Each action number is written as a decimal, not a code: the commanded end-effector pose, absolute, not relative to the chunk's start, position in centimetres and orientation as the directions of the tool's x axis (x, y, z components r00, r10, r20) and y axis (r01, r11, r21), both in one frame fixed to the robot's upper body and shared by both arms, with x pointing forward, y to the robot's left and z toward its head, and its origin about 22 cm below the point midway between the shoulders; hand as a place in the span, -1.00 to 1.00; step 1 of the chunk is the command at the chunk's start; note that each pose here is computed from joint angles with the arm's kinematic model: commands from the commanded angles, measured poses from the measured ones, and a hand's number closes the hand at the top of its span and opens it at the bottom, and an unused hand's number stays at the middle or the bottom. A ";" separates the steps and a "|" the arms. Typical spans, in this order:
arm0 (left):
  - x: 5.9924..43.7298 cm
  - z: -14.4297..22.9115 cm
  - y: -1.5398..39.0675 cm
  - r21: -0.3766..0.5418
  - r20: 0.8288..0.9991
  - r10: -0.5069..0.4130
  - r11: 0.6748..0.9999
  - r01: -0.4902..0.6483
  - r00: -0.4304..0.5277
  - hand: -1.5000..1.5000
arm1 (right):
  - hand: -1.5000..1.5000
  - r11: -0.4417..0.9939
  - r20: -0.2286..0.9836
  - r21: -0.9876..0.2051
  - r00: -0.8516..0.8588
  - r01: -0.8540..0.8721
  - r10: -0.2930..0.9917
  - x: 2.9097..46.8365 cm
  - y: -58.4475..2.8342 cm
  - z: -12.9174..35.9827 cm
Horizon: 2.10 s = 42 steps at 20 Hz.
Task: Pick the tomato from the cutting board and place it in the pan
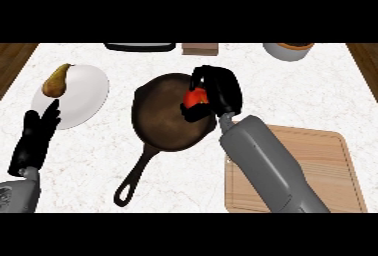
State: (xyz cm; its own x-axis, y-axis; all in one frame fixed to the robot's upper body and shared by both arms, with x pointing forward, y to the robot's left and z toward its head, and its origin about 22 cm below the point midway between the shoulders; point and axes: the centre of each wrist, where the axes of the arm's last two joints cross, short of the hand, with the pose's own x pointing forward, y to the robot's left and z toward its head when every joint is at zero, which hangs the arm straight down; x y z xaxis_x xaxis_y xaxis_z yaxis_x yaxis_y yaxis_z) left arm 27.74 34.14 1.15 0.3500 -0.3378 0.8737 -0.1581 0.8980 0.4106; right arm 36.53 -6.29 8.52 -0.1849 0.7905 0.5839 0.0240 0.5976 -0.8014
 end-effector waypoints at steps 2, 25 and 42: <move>28.1 1.9 34.3 0.426 0.867 -0.361 0.894 -0.137 0.342 0.00 | 1.00 0.595 0.590 -0.804 -0.120 0.005 0.798 39.2 -5.5 6.3; 31.3 2.4 29.5 0.401 0.888 -0.377 0.915 -0.046 0.262 0.00 | -1.00 0.838 0.836 -0.544 -0.110 -0.034 0.538 39.5 -6.2 2.8; 28.3 1.2 34.4 0.413 0.869 -0.335 0.896 -0.162 0.364 0.00 | -1.00 0.921 0.933 -0.327 -0.082 0.213 0.350 41.3 -9.4 2.6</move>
State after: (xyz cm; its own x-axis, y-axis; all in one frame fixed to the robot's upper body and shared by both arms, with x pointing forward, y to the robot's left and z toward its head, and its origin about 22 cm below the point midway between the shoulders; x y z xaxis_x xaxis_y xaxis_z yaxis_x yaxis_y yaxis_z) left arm 29.06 32.92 1.38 0.3358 -0.3545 0.8727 -0.1248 0.9015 0.4143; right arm 40.62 -7.77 2.80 -0.0974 0.3781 0.9206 0.1854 0.9157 -0.3564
